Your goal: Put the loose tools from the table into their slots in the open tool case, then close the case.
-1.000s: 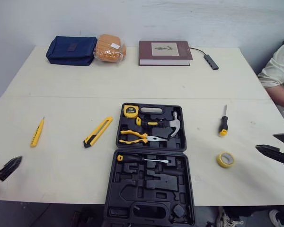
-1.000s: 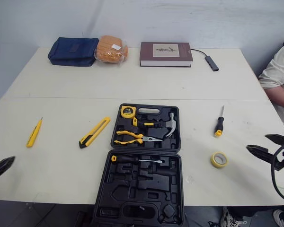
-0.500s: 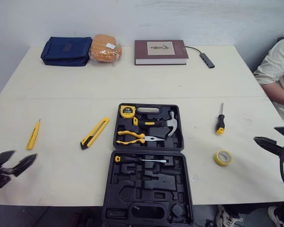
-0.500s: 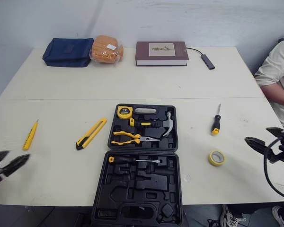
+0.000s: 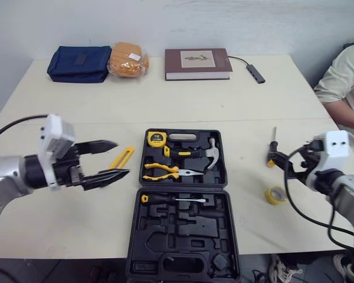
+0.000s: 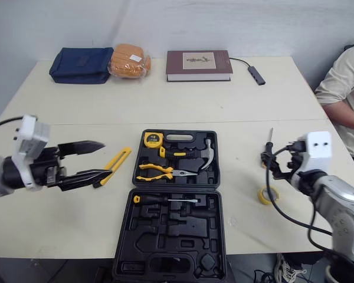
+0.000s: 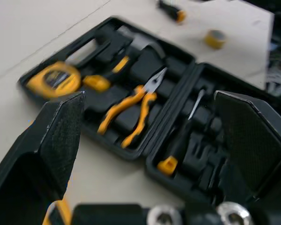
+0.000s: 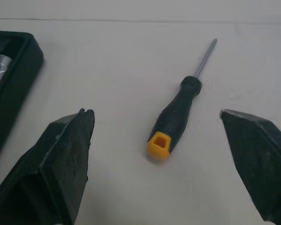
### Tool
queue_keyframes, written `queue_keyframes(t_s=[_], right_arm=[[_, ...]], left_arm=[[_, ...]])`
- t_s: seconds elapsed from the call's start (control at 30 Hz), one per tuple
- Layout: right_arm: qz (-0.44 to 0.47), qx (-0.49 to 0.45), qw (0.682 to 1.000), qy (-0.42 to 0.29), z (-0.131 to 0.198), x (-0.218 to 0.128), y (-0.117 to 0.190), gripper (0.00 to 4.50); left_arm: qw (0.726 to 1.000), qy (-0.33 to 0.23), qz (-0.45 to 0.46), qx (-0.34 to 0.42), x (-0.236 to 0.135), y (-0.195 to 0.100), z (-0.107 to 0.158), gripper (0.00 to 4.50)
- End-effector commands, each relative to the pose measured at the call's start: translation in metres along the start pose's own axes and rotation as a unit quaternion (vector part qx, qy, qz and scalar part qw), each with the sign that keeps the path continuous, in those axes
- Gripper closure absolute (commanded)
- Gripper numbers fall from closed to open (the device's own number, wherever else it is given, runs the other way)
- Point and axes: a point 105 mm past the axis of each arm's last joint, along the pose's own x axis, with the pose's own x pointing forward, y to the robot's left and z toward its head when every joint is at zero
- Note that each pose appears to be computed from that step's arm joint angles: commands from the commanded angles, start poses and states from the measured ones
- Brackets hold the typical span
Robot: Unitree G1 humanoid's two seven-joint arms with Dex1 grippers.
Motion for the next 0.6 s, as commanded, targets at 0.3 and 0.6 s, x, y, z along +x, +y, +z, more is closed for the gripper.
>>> queue_keyframes(t_s=[0.3,0.6], right_arm=[[-0.105,0.018,0.994,0.004,-0.012,0.037,-0.002,0.0],[-0.118,0.03,0.993,0.003,-0.027,0.05,-0.001,0.26]], left_arm=[[0.989,-0.055,-0.107,0.088,0.06,0.019,0.04,0.06],[0.98,-0.064,-0.154,0.103,0.074,0.012,0.043,0.01]])
